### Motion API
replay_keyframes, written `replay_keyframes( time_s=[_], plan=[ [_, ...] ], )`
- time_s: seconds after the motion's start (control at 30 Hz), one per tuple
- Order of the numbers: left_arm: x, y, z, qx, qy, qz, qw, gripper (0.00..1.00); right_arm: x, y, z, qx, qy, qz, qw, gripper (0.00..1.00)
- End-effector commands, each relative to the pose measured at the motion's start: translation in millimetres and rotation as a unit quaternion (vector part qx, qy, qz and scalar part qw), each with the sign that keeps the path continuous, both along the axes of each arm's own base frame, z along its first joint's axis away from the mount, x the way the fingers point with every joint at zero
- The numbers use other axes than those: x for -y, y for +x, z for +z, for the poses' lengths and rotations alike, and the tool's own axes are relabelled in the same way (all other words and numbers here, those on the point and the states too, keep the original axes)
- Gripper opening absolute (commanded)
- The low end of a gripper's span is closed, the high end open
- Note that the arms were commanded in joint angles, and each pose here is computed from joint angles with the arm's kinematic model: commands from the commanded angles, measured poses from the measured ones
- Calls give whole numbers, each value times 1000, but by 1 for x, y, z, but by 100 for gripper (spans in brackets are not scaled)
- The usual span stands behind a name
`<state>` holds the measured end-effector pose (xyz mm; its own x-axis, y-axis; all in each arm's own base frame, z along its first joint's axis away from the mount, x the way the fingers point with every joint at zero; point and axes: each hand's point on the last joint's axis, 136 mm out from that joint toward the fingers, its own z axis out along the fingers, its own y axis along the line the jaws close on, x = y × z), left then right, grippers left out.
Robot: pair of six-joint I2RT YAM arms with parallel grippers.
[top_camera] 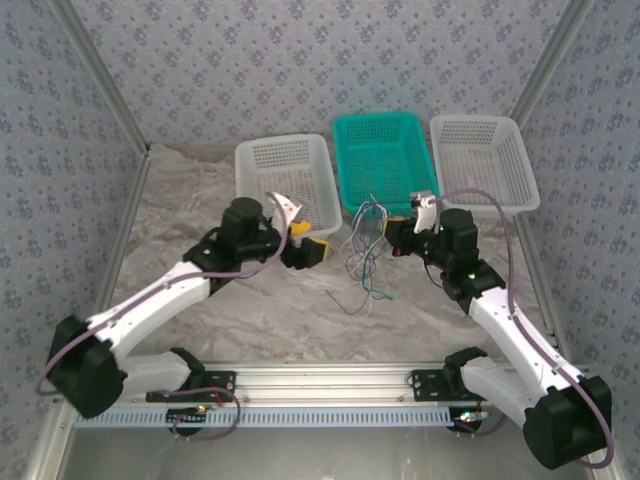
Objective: Untangle the cables
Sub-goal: Untie the cable.
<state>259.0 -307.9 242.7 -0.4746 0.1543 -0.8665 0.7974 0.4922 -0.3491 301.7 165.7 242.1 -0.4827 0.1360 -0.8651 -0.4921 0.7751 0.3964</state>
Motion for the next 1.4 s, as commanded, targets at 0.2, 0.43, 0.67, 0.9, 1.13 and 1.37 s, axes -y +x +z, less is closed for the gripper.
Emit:
replay_keyframes(
  time_s=[0.2, 0.43, 0.67, 0.9, 1.13, 1.37],
  plan=[
    [55, 27, -13, -13, -35, -8, 999, 61, -10, 0, 14, -10, 14, 17, 1000, 0],
    [70, 23, -28, -35, -36, -52, 997, 33, -10, 3, 15, -14, 12, 9, 1000, 0],
    [66, 20, -37, -42, -21, -53, 997, 0, 7, 12, 8, -29, -1, -46, 999, 0],
    [29, 26, -18, -27, -32, -5, 999, 0, 66, 20, -21, -71, -51, -182, 979, 0],
    [-37, 30, 15, 6, -30, 87, 996, 0, 165, 2, -63, -138, 6, -379, 915, 0],
    [-65, 22, 25, 17, -15, 110, 994, 0, 183, -7, -87, -175, 48, -411, 893, 0]
  ],
)
